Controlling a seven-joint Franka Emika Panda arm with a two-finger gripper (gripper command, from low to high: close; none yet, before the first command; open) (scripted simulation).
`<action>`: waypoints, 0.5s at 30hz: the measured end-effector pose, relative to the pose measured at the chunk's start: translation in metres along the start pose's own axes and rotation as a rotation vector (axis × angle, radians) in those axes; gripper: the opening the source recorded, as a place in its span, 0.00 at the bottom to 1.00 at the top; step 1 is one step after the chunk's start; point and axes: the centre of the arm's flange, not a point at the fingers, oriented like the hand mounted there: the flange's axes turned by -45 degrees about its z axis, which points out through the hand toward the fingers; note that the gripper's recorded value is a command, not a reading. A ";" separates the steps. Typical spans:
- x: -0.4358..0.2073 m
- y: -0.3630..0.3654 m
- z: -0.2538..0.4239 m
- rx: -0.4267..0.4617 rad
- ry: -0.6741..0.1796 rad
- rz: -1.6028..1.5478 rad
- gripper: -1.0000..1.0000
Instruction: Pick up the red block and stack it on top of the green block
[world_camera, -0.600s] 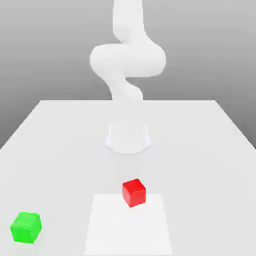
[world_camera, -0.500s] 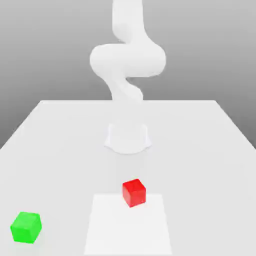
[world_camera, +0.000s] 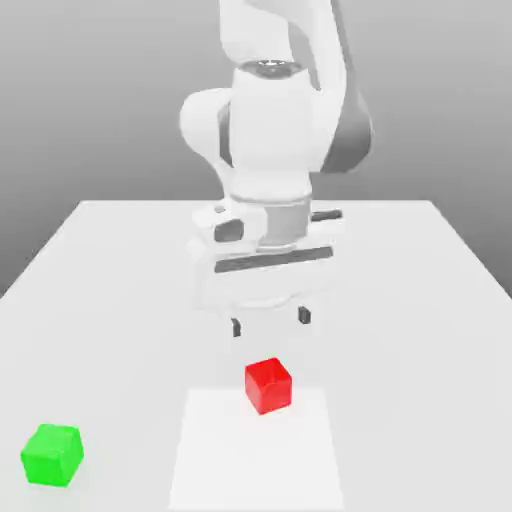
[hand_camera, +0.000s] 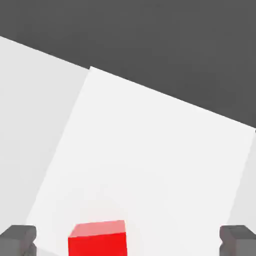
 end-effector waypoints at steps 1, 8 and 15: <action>-0.004 -0.003 0.016 0.005 -0.015 -0.010 0.50; -0.012 -0.005 0.061 0.010 -0.028 -0.017 0.00; -0.011 -0.005 0.051 0.011 -0.029 -0.016 0.00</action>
